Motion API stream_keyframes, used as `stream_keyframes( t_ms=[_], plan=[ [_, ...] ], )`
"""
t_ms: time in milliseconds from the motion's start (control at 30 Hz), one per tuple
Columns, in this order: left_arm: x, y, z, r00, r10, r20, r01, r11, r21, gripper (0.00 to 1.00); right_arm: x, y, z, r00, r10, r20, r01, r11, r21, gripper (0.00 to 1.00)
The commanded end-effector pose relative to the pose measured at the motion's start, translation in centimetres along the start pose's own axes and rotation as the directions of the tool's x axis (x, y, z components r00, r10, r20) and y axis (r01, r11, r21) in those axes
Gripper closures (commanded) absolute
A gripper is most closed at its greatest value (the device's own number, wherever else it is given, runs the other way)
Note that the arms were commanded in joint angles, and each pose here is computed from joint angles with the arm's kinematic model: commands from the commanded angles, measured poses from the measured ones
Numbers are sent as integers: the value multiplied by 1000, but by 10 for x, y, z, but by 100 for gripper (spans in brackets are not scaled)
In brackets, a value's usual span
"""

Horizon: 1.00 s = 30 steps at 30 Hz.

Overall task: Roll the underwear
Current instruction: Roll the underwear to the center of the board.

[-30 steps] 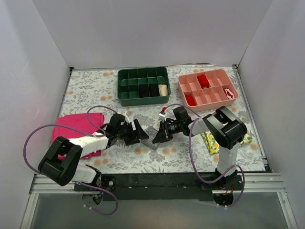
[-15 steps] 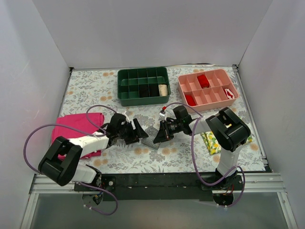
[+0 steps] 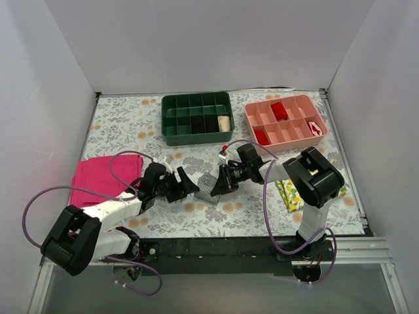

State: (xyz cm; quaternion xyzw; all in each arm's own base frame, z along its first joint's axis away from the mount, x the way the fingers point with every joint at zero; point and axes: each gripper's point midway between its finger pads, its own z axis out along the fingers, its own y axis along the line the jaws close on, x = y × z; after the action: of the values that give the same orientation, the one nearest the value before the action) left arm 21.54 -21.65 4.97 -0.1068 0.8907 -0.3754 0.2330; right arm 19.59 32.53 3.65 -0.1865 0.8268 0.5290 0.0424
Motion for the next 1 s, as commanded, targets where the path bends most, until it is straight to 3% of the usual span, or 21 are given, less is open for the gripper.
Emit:
stream_keyframes(
  t_ms=[0, 333, 600, 833, 867, 967],
  plan=[
    [-9, -25, -9, 998, 33, 54, -39, 992, 116, 27, -1, -26, 1, 1000, 14, 13, -15, 994, 107, 76],
    [9, -9, 2, 998, 52, -28, -49, 994, 94, 38, -3, -26, 2, 1000, 18, 16, -20, 994, 105, 77],
    [7, -4, 22, 998, 47, -35, -45, 997, 56, 43, -3, -23, 1, 1000, 14, 13, -15, 995, 98, 77],
    [8, 9, 33, 999, 20, -37, -20, 1000, -3, 55, -1, -17, -1, 1000, 1, 7, -1, 997, 79, 75],
    [8, 12, 34, 999, 7, -36, -8, 1000, -21, 57, -3, -14, -2, 1000, -12, 12, 11, 997, 76, 74],
    [13, 28, 36, 999, -19, -48, 14, 996, -89, 60, -7, -6, -5, 997, -73, 24, 70, 994, 88, 57]
  ],
)
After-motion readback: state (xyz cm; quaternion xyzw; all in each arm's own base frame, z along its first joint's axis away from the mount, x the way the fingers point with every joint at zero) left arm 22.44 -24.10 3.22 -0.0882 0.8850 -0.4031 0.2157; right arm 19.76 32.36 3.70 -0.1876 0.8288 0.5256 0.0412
